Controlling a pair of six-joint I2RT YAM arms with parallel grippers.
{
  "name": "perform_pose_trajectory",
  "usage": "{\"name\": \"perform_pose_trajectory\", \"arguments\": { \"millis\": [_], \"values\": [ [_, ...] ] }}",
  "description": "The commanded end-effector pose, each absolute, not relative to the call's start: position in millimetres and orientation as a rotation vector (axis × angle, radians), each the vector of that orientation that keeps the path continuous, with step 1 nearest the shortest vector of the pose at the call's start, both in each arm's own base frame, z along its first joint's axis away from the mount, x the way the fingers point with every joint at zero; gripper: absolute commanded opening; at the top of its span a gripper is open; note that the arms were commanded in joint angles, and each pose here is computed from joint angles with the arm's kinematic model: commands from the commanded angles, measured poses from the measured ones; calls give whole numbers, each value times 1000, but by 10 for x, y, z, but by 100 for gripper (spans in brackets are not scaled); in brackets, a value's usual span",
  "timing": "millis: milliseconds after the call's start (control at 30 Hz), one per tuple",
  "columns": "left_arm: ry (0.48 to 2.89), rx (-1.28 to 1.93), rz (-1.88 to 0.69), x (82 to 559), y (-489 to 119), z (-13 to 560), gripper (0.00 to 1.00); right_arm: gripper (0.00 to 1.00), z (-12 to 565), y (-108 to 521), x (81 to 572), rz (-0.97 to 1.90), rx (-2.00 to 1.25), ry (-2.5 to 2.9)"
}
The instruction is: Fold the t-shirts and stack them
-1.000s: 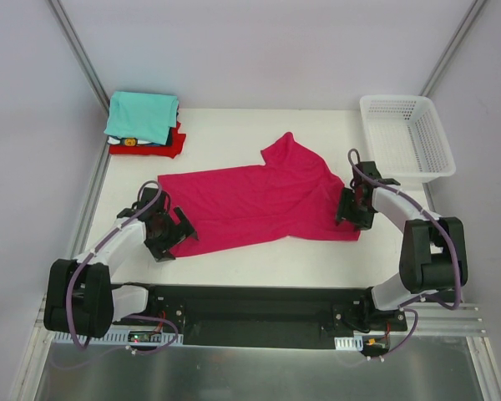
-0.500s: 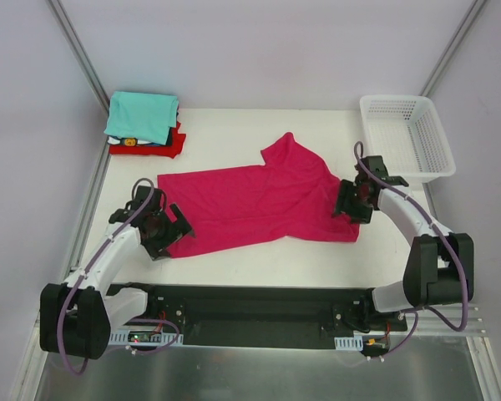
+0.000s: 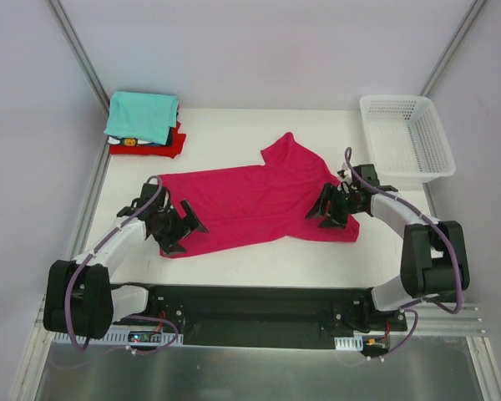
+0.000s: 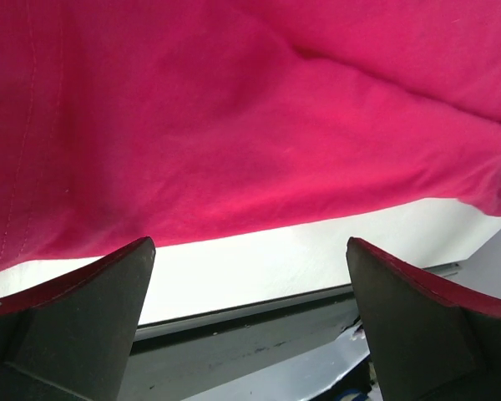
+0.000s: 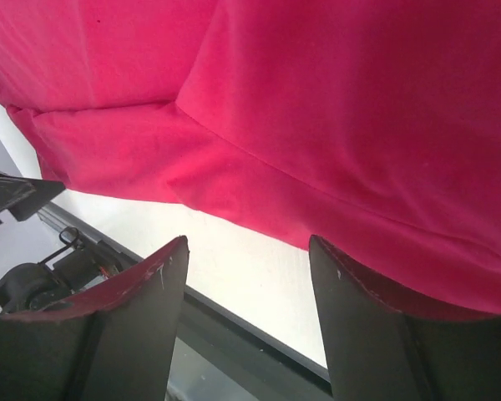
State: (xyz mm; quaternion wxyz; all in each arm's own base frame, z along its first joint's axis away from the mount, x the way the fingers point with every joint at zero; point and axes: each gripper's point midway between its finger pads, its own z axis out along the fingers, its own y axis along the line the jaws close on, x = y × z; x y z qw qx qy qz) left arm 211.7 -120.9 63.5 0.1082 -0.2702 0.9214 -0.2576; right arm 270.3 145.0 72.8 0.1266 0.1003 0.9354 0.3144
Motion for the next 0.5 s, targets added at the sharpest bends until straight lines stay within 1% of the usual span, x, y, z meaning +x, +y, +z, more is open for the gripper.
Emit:
{"name": "perform_pose_trajectory", "arguments": {
  "millis": [0,67,267,467],
  "values": [
    [2700,-759,-840,2145,-1307,557,99,63,718,1619,2742,1070,262,2689],
    [2718,-766,-799,2129,-1268,481,99,63,647,1571,2721,1022,279,2721],
    [2796,-820,-661,1953,-1131,259,99,63,472,1247,2661,710,250,2819],
    [2823,-846,-574,1815,-1032,196,99,64,312,1014,2569,504,254,2898]
  ]
}}
